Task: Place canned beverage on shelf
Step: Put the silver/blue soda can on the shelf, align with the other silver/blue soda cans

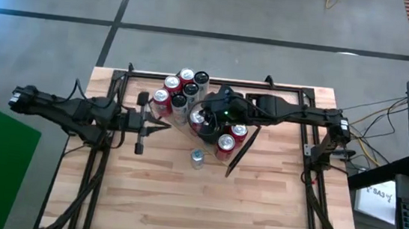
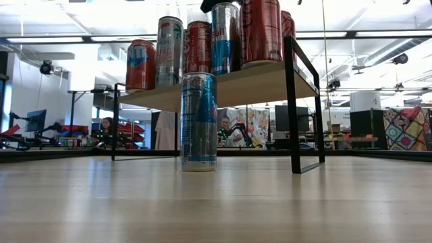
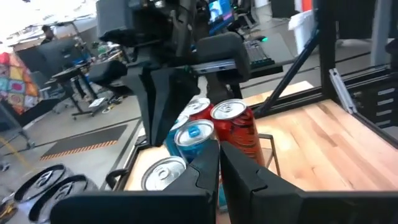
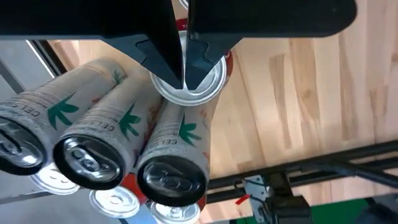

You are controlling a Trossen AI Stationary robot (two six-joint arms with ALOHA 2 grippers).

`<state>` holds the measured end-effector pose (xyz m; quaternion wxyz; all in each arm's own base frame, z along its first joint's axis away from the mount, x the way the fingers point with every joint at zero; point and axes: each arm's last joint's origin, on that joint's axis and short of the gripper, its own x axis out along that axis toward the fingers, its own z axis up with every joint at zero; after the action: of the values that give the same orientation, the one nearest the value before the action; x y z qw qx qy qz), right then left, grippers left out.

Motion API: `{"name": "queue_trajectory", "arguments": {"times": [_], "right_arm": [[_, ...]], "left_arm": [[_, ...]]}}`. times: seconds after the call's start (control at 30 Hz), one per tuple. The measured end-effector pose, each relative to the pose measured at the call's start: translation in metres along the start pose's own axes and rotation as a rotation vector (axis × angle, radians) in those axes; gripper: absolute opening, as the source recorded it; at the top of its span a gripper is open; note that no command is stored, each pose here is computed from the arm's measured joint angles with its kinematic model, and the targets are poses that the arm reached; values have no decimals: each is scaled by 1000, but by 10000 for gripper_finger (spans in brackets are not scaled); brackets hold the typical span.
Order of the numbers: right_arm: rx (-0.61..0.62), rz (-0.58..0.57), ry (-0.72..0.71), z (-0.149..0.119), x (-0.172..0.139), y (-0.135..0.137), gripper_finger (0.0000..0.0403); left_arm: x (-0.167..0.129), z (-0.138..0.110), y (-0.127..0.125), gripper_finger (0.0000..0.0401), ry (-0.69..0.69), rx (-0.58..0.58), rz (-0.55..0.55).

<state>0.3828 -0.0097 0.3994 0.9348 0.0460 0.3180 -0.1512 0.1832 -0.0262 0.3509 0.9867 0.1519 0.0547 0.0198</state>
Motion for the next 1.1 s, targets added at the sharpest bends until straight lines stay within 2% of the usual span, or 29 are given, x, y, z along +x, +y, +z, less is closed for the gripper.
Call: {"name": "queue_trajectory", "arguments": {"times": [0.1, 0.3, 0.53, 1.1], "right_arm": [[-11, 0, 1, 0, 4, 1, 9], [-20, 13, 2, -1, 2, 7, 9], [-29, 110, 40, -4, -8, 22, 9], [-27, 69, 266, -11, -51, 20, 9]], "left_arm": [[-1, -2, -5, 0, 26, -7, 9], [-2, -2, -16, 0, 31, -13, -40], [-1, 0, -23, 0, 13, -12, -73], [16, 1, -31, 0, -18, -29, -71]]}}
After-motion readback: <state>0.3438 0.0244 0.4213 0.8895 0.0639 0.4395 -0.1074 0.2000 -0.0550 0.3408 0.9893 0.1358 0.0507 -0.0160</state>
